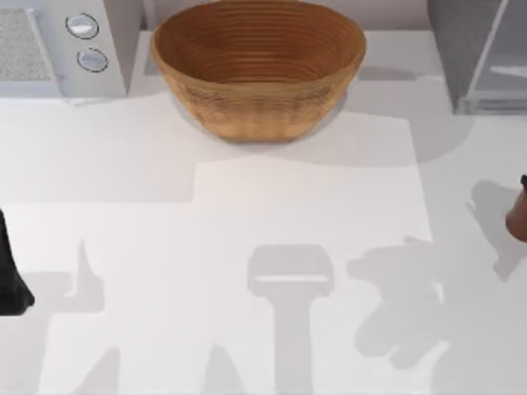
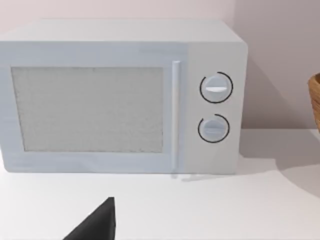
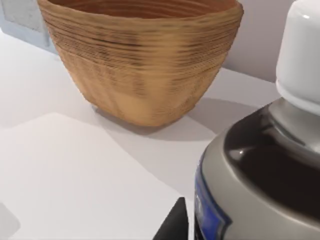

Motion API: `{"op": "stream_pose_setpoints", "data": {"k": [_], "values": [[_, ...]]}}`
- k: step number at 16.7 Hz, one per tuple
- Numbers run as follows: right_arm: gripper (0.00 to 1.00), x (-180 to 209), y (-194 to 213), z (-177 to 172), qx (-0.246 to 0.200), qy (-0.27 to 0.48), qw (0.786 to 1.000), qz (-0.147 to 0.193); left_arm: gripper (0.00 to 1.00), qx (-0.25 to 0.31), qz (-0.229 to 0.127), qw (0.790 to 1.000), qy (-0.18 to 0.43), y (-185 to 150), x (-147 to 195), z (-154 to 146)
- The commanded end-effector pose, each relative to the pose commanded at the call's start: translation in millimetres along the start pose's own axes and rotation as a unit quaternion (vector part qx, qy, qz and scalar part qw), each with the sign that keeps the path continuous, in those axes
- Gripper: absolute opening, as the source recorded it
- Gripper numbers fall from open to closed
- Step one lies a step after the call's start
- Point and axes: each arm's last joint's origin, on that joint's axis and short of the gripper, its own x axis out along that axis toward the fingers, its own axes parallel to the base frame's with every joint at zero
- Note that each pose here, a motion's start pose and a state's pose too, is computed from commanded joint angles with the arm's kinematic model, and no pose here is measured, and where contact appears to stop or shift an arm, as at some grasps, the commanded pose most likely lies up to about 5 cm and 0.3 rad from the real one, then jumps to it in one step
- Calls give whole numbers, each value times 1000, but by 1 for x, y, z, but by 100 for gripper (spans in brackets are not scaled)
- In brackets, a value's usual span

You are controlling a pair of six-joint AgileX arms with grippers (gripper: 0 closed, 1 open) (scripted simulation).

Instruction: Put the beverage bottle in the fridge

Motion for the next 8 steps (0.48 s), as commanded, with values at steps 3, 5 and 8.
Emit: {"op": "stream_pose_setpoints", "data": {"k": [3, 5, 8], "values": [[1, -3, 14, 21, -10, -1, 999, -38, 100, 0, 0, 1000, 0, 0, 0, 0], [1, -9, 25, 39, -23, -8, 997, -78, 100, 0, 0, 1000, 0, 0, 0, 0], [1, -22, 44, 58, -37, -21, 989, -139, 100, 0, 0, 1000, 0, 0, 0, 0]]}}
